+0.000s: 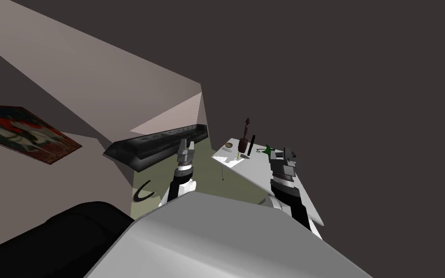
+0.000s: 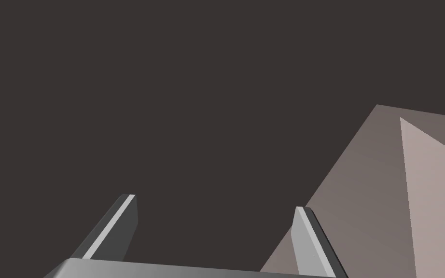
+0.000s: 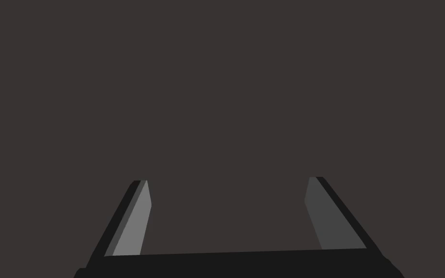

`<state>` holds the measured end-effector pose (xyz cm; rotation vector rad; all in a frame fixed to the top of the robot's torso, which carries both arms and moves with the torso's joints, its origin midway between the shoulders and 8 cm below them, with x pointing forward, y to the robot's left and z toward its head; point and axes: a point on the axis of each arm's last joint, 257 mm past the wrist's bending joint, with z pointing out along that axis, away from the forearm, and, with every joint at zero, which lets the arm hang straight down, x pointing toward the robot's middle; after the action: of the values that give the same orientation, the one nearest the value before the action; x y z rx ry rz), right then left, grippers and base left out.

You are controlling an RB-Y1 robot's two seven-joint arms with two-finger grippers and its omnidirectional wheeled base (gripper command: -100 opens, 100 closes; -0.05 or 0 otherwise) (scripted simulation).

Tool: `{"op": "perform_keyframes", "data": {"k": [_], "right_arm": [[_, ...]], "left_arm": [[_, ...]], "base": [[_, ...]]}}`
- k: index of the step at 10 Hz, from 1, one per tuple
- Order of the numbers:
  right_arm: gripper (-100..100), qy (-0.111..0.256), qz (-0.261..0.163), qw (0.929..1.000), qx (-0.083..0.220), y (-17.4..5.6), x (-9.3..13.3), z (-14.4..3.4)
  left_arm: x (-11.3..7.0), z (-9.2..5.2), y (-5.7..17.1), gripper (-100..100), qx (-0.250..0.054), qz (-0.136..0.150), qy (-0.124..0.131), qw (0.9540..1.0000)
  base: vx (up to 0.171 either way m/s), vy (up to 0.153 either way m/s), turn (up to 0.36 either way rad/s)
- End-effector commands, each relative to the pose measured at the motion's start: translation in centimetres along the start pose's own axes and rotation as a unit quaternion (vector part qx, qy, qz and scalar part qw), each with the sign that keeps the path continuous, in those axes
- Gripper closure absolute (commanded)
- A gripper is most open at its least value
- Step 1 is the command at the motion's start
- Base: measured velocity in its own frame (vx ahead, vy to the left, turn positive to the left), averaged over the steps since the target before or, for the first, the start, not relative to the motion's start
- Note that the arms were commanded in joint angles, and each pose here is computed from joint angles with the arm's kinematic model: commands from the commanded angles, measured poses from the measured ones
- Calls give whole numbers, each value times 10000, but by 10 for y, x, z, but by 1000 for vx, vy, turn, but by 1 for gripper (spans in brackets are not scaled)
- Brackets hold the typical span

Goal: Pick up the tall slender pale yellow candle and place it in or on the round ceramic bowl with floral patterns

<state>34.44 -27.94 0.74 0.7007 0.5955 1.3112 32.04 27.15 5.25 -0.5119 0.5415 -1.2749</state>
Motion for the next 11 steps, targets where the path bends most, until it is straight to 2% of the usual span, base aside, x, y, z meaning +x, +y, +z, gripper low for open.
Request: {"op": "perform_keyframes", "data": {"k": [1, 5, 8, 9, 11], "right_arm": [[-100, 175, -122, 9998, 36, -5, 4, -1], [-100, 611, -636, 9959, 192, -32, 11, -5], [-100, 813, -1144, 9896, 299, -58, 11, -8], [-100, 814, -1146, 9895, 328, -61, 10, -9], [-100, 913, -1527, 9833, 379, -78, 9, -10]], "left_arm": [[0, 0, 0, 0, 0, 0, 0, 10000], [0, 0, 0, 0, 0, 0, 0, 10000], [0, 0, 0, 0, 0, 0, 0, 10000], [0, 0, 0, 0, 0, 0, 0, 10000], [0, 0, 0, 0, 0, 0, 0, 10000]], "base": [[8, 11, -13], [26, 39, -29], [40, 70, -48], [36, 64, -18], [41, 67, -44]]}}
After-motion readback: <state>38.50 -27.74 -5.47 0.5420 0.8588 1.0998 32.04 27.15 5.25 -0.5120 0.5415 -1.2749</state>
